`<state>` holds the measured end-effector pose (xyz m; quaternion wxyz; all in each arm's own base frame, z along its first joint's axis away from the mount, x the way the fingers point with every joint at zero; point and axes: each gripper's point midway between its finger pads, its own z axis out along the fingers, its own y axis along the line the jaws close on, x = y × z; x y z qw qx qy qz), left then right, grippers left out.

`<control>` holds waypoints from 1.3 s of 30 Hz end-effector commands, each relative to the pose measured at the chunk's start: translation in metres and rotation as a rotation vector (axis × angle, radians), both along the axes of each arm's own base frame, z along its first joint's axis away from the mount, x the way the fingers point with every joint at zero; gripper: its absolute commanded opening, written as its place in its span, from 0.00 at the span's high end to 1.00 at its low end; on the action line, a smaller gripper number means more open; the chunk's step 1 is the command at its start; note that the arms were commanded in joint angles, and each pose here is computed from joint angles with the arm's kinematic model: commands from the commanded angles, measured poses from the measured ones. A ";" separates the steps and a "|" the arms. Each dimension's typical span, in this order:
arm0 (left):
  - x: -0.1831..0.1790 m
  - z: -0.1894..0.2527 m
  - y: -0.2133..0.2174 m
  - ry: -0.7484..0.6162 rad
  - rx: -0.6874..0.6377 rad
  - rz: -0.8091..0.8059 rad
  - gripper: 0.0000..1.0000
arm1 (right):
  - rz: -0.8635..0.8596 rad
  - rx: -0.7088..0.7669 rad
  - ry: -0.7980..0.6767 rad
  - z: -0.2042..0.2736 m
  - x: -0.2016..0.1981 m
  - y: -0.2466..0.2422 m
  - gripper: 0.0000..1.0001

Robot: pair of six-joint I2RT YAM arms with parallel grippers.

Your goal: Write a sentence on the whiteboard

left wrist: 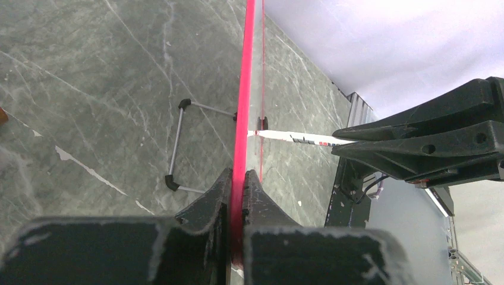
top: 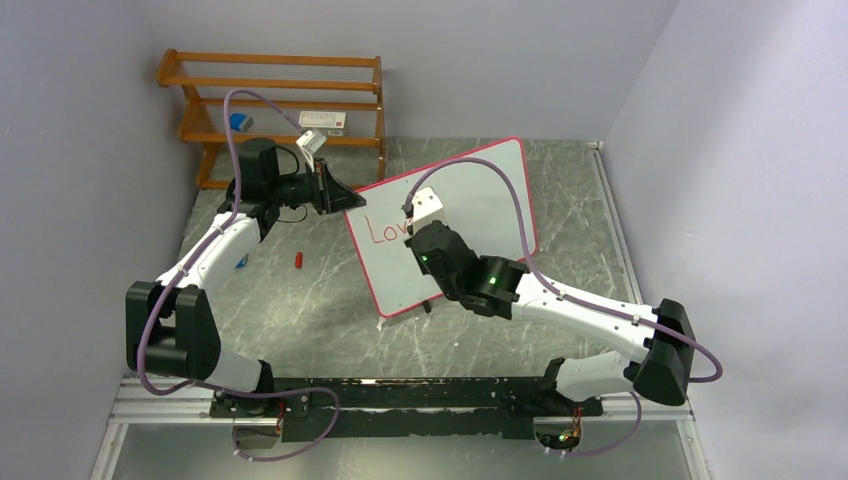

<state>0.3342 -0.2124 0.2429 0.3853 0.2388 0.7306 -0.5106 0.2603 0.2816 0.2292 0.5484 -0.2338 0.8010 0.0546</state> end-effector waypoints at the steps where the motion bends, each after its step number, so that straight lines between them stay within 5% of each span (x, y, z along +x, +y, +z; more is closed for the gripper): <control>1: -0.008 -0.025 -0.007 0.069 0.043 -0.020 0.95 | 0.002 -0.040 0.047 -0.019 -0.005 -0.004 1.00; 39: -0.007 -0.028 -0.006 0.076 0.052 -0.019 0.95 | -0.100 -0.047 -0.027 -0.011 0.003 -0.026 1.00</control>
